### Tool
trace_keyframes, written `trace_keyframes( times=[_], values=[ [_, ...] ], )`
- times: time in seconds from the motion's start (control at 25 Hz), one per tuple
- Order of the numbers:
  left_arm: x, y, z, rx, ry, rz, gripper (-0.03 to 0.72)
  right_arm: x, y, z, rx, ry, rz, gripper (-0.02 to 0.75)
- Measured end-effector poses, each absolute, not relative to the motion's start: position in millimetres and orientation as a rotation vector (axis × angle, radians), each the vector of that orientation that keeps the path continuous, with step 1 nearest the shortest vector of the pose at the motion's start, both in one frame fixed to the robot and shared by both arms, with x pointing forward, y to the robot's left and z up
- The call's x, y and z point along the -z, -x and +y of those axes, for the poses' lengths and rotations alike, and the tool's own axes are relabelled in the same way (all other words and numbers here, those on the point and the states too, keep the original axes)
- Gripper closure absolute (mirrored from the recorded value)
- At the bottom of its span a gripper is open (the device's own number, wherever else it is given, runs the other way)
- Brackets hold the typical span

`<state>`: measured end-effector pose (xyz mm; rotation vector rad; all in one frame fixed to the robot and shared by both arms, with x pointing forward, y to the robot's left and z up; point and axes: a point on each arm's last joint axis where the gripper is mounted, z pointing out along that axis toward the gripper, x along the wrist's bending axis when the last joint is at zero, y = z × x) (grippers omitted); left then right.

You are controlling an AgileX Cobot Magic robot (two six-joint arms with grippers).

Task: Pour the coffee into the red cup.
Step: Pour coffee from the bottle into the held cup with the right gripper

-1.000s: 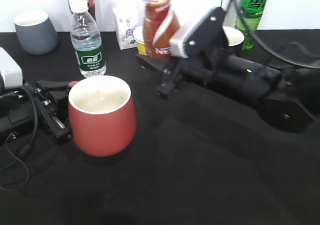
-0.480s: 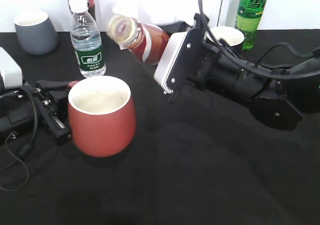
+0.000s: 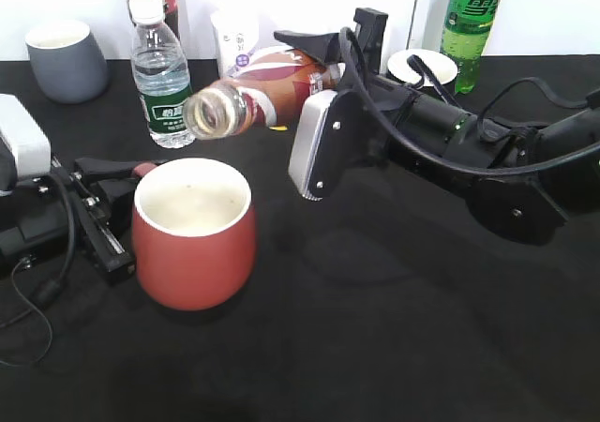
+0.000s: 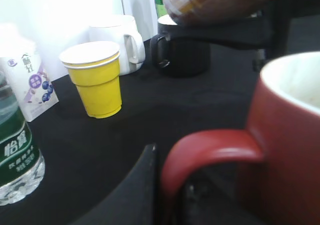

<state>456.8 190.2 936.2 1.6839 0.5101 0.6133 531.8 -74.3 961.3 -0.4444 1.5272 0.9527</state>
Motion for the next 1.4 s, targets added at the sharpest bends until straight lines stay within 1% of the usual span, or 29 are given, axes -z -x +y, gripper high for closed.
trace_keyframes(
  times=[0.44, 1.4],
  values=[
    [-936.8, -456.6, 189.9, -0.614, -1.680, 0.502, 0.627, -961.4, -532.1, -74.6, -0.823, 0.554, 1.468, 0.203],
    [-936.8, -456.6, 189.9, -0.614, -1.680, 0.502, 0.625, -962.5, -531.9, -74.5, -0.810, 0.568, 1.447, 0.203]
  ],
)
